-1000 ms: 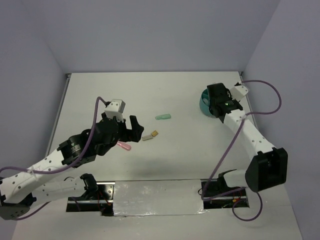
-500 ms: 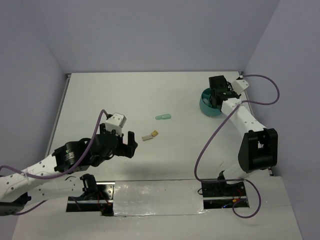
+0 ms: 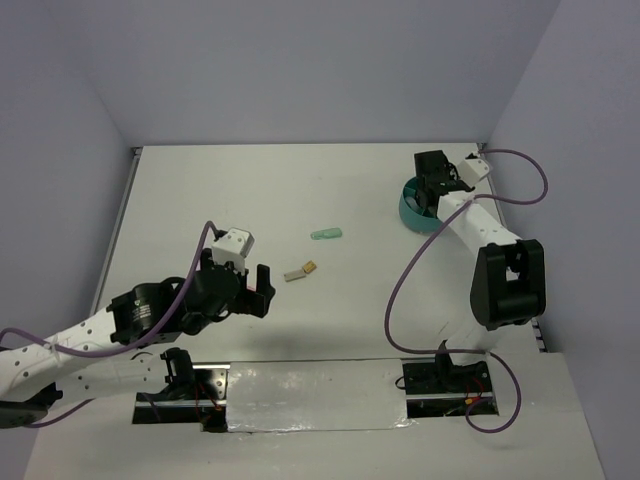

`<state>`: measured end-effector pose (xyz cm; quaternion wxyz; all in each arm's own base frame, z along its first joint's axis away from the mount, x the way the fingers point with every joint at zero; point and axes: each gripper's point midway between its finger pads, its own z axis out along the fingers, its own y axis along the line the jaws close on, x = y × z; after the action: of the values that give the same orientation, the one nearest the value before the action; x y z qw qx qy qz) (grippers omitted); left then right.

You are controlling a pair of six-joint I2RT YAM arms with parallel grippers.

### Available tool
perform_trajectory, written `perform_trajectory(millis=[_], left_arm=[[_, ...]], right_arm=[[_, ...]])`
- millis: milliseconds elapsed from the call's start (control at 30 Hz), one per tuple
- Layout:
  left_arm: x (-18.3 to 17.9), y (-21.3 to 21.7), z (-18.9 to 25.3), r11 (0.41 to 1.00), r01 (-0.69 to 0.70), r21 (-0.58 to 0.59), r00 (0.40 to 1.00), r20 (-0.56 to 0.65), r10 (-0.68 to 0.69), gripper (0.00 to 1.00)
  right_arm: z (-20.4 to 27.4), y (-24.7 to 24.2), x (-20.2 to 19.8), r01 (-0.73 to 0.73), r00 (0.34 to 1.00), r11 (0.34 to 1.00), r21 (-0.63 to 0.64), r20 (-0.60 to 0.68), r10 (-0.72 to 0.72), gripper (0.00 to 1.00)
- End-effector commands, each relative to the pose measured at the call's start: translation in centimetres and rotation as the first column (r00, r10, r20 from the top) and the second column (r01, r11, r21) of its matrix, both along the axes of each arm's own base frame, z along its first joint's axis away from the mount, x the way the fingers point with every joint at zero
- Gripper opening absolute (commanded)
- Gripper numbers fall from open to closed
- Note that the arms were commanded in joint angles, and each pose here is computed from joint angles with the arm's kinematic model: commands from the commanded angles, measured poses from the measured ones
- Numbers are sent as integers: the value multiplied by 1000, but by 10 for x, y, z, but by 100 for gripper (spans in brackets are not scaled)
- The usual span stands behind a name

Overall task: Sort the stationery into containers
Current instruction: Place the stapler in the storage box.

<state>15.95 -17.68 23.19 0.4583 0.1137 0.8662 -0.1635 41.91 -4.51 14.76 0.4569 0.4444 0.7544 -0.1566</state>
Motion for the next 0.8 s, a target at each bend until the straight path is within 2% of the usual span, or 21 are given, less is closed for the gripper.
perform_trajectory(millis=[0,200,333,367,467,500,533,633,767], left_arm=[[0,-1,10,999,0,-37,1000,21,1,99],[-1,-3,8,1000,8,-29,1000,17,-7,99],[-2,-5,6,1000,14,-25,1000,13,-14,99],[-2,-5,7,999,16,-31,1000,16,-15,99],[-2,-4,8,999,13,-32,1000,18,-12,99],[-2,-3,7,999,11,-30,1000,17,-10,99],[-2,-3,7,1000,6,-28,1000,18,-6,99],[-3,-3,7,1000,6,-30,1000,18,-5,99],[-2,-1,7,1000,-6,-23,1000,18,7,99]], right_arm=[[8,-7,9,29,997,1000,9,72,-29,0],[-3,-12,12,16,998,999,29,65,-18,1],[-8,-12,11,12,999,1000,24,49,-13,7],[-10,-11,10,8,999,1000,26,48,-10,13],[-10,-10,10,-5,998,1000,30,56,3,18],[-10,-10,10,-10,998,999,31,58,8,22],[-8,-9,10,-16,998,999,34,65,14,38],[-6,-7,11,-28,997,999,41,79,25,70],[-2,-5,13,-41,995,998,49,89,37,79]])
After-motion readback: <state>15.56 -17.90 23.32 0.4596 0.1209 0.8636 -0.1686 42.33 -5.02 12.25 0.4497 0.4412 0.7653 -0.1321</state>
